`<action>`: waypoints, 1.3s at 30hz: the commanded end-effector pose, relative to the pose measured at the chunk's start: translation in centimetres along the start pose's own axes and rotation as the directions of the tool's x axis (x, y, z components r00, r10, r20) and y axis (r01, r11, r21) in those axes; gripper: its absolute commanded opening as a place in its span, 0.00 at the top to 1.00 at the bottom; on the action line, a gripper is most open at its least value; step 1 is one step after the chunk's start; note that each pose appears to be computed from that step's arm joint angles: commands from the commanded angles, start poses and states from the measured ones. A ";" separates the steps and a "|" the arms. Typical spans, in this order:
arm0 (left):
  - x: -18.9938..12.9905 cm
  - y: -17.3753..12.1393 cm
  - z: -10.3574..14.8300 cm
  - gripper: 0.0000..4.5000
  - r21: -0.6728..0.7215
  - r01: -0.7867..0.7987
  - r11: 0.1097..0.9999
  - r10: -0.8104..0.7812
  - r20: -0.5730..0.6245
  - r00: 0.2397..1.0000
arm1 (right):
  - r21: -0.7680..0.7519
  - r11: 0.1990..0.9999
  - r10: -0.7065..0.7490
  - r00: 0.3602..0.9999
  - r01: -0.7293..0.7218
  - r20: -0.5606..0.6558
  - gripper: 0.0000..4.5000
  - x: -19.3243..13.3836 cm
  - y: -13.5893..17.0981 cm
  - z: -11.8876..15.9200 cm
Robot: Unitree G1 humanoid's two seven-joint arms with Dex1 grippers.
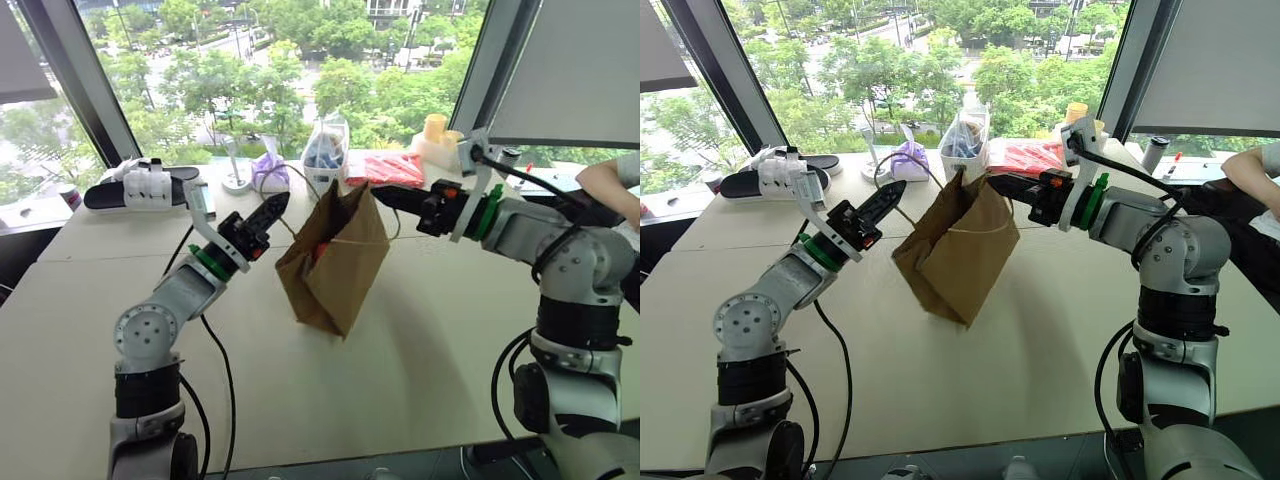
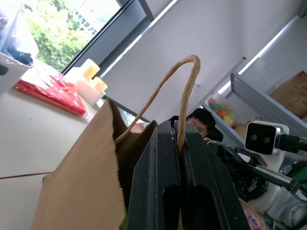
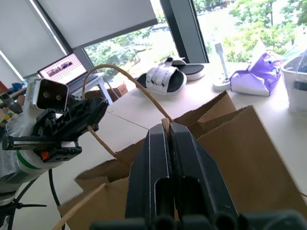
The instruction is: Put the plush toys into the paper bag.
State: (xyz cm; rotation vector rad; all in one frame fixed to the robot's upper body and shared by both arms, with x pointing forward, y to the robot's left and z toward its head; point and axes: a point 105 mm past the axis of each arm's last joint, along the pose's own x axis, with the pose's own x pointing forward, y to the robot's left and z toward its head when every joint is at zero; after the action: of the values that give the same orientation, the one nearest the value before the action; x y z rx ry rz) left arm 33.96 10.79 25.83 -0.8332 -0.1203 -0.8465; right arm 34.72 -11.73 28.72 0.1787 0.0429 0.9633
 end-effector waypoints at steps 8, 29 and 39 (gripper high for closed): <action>0.3 0.6 -2.5 0.82 0.092 -0.022 0.996 0.032 -0.111 0.993 | -0.011 0.998 -0.067 0.997 0.067 -0.030 0.94 -0.2 -1.3 -1.8; -7.4 -0.8 -2.7 0.00 0.281 0.133 0.950 0.007 -0.446 0.895 | -0.008 0.932 -0.354 0.916 0.362 0.188 0.01 -6.8 -5.0 3.0; -7.0 -0.1 -6.5 0.00 0.317 0.196 0.928 0.006 -0.538 0.843 | -0.048 0.975 -0.219 0.973 0.216 -0.067 0.44 -3.6 -1.1 -7.4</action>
State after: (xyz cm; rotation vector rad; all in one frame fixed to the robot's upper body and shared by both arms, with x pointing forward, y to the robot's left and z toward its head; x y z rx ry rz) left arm 27.75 11.01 18.15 -0.2657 0.2089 -1.0677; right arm 33.75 -17.05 20.16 0.1473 0.1604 0.6455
